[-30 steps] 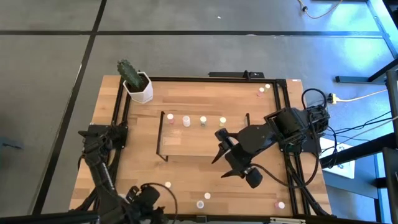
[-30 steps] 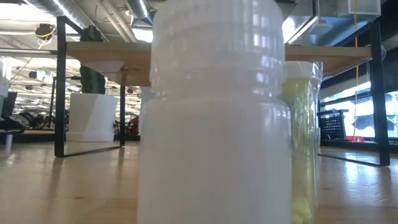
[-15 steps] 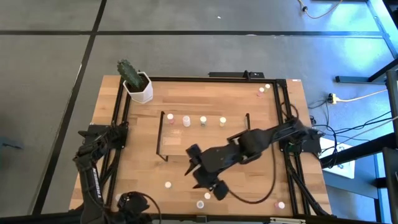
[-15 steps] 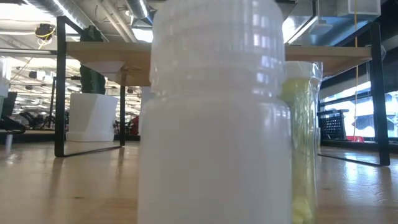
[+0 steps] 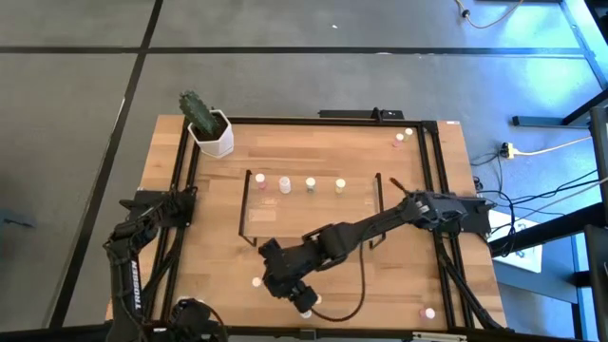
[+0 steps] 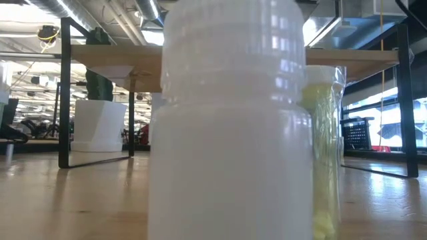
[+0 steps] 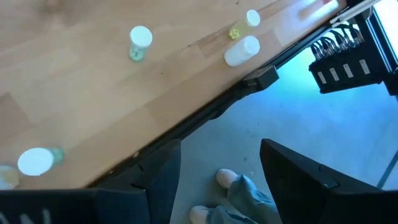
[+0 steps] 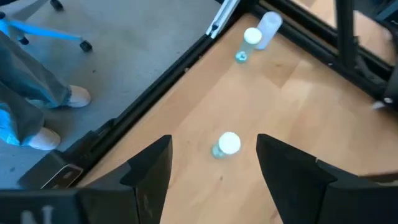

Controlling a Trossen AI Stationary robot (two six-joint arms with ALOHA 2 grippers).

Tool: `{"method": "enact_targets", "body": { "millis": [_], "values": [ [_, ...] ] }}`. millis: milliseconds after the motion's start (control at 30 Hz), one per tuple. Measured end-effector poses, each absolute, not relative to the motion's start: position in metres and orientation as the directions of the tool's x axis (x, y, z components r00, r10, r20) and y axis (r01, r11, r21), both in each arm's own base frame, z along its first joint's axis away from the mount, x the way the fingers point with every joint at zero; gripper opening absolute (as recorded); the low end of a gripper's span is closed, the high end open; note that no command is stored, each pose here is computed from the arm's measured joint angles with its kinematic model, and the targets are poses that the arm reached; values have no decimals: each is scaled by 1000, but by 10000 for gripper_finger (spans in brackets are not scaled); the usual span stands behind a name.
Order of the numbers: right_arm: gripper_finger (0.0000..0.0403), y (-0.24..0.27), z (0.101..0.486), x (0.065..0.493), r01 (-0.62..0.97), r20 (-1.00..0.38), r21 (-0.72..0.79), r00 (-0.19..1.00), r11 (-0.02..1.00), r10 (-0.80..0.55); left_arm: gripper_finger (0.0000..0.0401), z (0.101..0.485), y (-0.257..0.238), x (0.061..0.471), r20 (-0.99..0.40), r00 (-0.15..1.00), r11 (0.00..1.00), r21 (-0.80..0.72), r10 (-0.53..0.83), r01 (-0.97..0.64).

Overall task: Pick and place medicine bottles onto shelf by color
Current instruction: Put the top blue pill bottle on the shelf aligned with the other blue pill bottle

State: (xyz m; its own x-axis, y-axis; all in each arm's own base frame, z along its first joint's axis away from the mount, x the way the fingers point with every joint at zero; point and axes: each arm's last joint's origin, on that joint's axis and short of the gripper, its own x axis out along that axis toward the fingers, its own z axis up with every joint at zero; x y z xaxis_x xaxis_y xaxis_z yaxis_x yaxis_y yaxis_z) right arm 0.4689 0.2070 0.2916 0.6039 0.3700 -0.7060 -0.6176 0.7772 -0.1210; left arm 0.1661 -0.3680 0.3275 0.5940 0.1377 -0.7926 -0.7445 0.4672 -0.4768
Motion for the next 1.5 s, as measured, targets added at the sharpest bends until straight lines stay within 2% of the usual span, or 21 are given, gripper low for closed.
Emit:
{"method": "enact_targets", "body": {
  "millis": [467,1000,1500],
  "values": [
    [236,204,229,505,-592,-708,-118,613,797,351,212,327,-370,160,-793,596,536,-450,128,-714],
    [236,196,201,521,-576,-694,-119,630,809,347,212,327,-370,160,-793,595,538,-449,129,-714],
    [236,196,192,523,-577,-698,-118,627,809,345,212,327,-370,160,-793,595,539,-448,129,-714]
  ]
}}
